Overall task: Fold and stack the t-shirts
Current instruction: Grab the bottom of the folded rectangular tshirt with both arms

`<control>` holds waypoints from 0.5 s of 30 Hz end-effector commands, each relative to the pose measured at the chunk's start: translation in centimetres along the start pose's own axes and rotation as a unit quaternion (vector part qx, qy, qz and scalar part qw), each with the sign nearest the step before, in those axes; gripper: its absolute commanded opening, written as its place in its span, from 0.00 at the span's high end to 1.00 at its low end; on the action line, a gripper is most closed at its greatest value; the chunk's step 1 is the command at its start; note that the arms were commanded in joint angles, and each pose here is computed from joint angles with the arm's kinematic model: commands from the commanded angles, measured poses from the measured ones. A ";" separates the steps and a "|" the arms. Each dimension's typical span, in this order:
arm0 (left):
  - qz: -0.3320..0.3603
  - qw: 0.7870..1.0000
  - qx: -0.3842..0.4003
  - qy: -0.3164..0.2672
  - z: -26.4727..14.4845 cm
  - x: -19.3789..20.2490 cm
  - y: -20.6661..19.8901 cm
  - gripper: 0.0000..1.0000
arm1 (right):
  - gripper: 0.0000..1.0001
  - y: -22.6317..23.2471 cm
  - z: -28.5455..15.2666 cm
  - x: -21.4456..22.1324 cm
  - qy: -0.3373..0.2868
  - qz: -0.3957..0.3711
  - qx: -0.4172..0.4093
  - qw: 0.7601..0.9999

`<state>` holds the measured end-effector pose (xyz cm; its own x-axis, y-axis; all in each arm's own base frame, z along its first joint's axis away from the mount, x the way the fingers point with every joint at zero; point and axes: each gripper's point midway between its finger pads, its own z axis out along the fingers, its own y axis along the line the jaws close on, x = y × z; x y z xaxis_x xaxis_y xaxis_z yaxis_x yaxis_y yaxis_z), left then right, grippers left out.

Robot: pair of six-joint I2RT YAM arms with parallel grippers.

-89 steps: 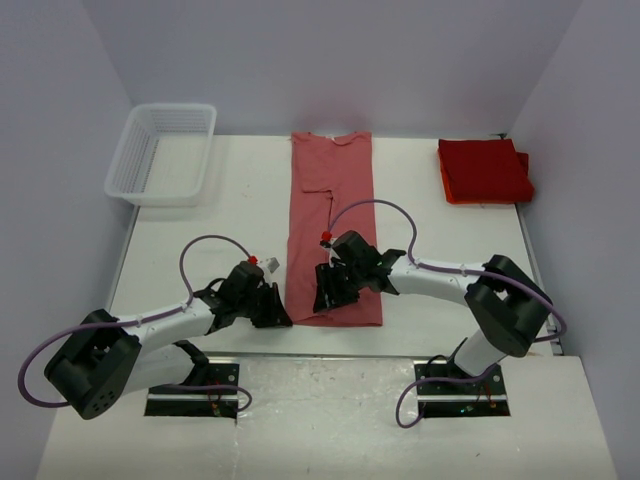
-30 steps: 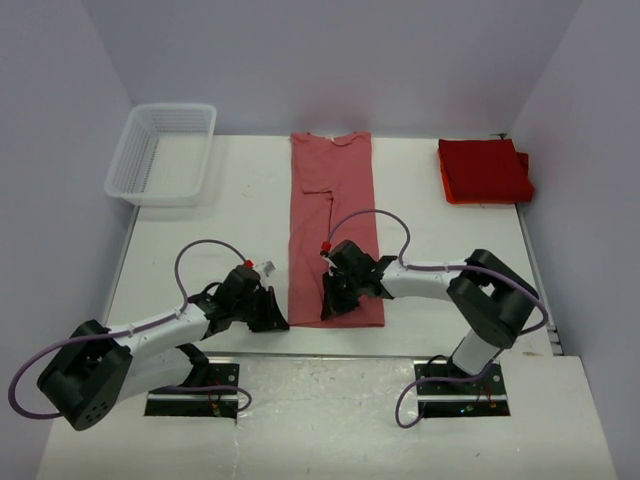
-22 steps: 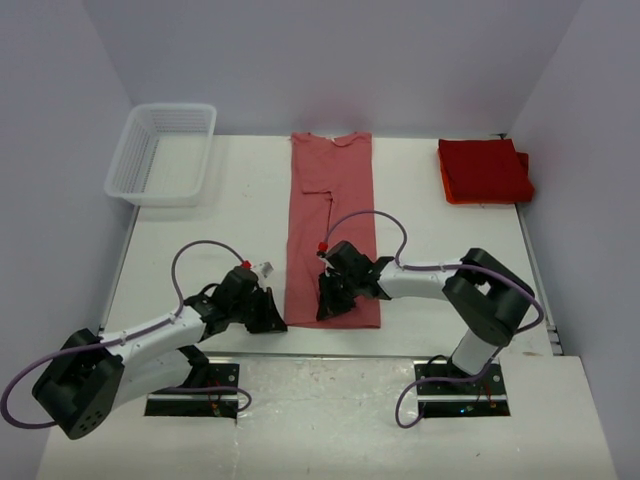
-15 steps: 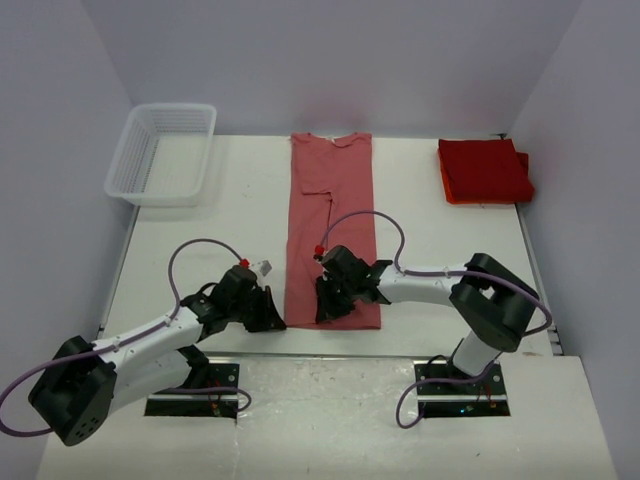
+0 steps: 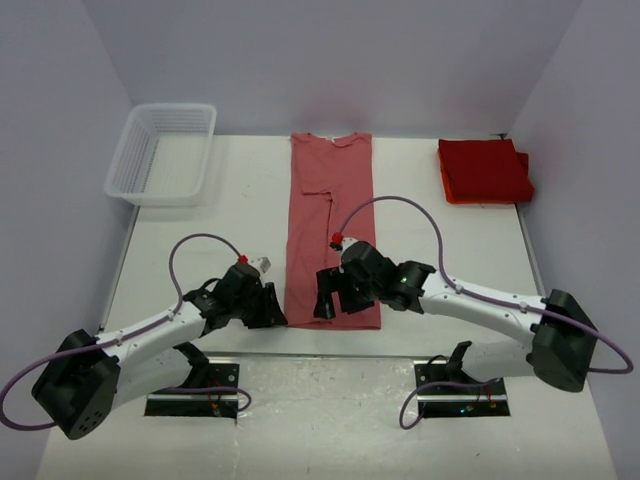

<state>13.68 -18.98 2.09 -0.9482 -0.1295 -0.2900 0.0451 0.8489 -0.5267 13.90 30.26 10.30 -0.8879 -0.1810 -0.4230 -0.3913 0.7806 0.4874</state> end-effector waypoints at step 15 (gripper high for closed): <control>0.011 0.999 0.027 0.017 1.9 0.5 -0.4 0.51 | 0.07 -8.9 -1.9 5.5 -0.037 0.139 0.124 0.982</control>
<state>14.67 -21.30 2.16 -0.9495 -0.1162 -0.2914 0.0861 0.7965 -0.5985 11.57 22.37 5.71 -0.9339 -0.0057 -0.3574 -0.1619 0.8982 0.4087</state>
